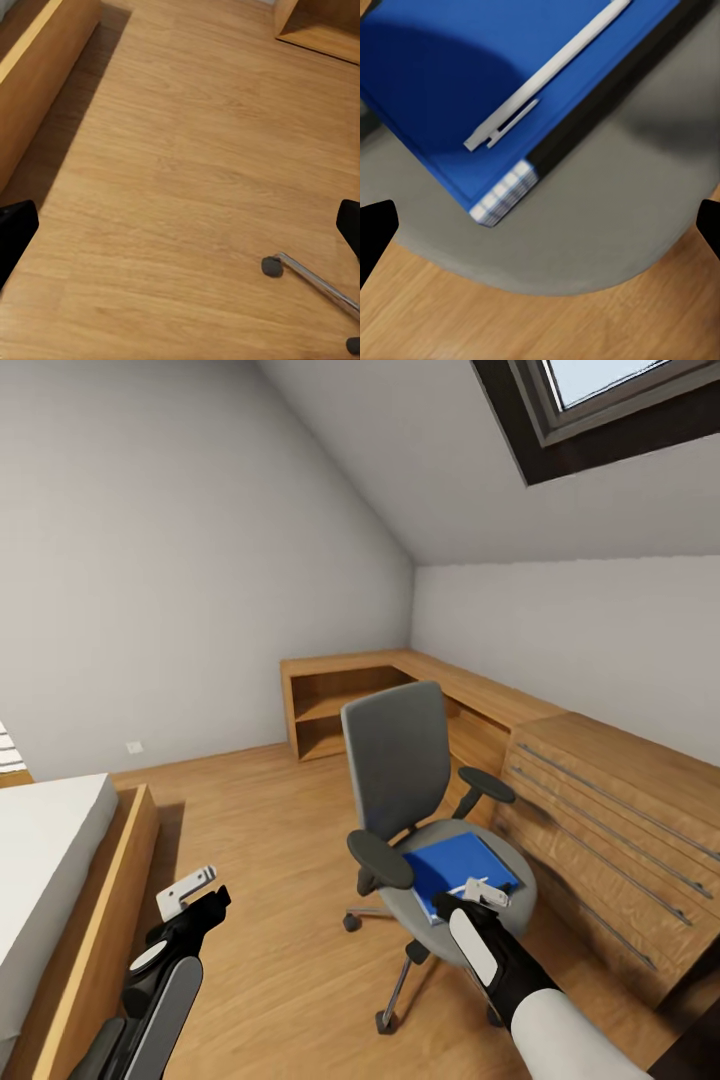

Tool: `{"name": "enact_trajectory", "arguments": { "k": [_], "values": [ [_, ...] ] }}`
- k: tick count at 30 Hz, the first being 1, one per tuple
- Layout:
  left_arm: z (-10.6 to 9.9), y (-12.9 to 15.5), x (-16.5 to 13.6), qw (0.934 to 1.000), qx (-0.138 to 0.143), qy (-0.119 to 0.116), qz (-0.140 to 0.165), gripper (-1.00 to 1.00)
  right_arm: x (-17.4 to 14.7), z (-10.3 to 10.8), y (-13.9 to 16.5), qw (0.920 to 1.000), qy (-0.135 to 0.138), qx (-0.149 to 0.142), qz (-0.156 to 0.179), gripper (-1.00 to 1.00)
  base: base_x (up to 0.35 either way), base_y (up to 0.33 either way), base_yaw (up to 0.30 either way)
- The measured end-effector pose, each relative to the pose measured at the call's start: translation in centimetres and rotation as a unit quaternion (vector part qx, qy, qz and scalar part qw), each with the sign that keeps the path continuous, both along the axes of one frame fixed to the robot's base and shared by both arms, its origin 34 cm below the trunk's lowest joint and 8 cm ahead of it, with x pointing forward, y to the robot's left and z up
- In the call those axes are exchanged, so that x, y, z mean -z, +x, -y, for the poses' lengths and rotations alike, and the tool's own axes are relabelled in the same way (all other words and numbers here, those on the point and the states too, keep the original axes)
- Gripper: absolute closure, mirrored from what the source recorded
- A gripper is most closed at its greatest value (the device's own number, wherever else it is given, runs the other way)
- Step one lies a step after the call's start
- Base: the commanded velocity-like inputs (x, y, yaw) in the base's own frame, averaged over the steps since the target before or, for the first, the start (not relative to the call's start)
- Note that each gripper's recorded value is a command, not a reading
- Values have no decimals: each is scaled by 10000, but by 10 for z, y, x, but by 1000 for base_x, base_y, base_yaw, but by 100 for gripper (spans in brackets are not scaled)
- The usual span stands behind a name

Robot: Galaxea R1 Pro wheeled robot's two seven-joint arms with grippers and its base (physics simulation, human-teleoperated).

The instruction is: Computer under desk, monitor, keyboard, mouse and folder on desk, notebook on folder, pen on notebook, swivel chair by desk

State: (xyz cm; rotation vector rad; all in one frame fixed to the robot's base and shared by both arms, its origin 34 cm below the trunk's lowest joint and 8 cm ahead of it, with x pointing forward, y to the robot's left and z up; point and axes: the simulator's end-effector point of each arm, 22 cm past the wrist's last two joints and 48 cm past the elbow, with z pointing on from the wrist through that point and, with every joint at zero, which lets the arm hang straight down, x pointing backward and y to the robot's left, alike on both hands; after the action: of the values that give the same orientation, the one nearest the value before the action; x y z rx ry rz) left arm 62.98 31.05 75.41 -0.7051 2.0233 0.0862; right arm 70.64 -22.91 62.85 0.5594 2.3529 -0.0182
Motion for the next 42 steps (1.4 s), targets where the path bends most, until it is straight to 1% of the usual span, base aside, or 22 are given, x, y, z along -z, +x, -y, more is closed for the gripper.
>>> {"name": "enact_trajectory", "arguments": {
  "k": [13, 16, 21, 28, 36, 42],
  "values": [
    [0, -1, 4, 10000, 5, 1, -28, -100, 2, 2, 0, 10000, -65, -7, -1, -100, 6, 0, 0],
    [0, -2, 6, 10000, 8, 1, -52, -100, 3, 5, -2, 9999, -119, 35, -33, -100, 176, 0, 0],
    [0, -2, 9, 10000, 10, -2, -80, -100, 3, 14, -7, 9993, -289, 194, -126, -100, 220, 0, 0],
    [0, -3, 12, 9999, 17, 6, -118, -100, 4, 17, -8, 9991, -338, 228, -140, -100, 59, 0, 0],
    [10, -4, 21, 9997, 137, 19, -223, -100, 4, 19, -7, 9990, -360, 234, -130, -100, 164, 0, 0],
    [10, -4, 22, 9996, 143, 20, -233, -100, 4, 20, -8, 9990, -362, 240, -131, -100, 157, 0, 0]
  ]
}}
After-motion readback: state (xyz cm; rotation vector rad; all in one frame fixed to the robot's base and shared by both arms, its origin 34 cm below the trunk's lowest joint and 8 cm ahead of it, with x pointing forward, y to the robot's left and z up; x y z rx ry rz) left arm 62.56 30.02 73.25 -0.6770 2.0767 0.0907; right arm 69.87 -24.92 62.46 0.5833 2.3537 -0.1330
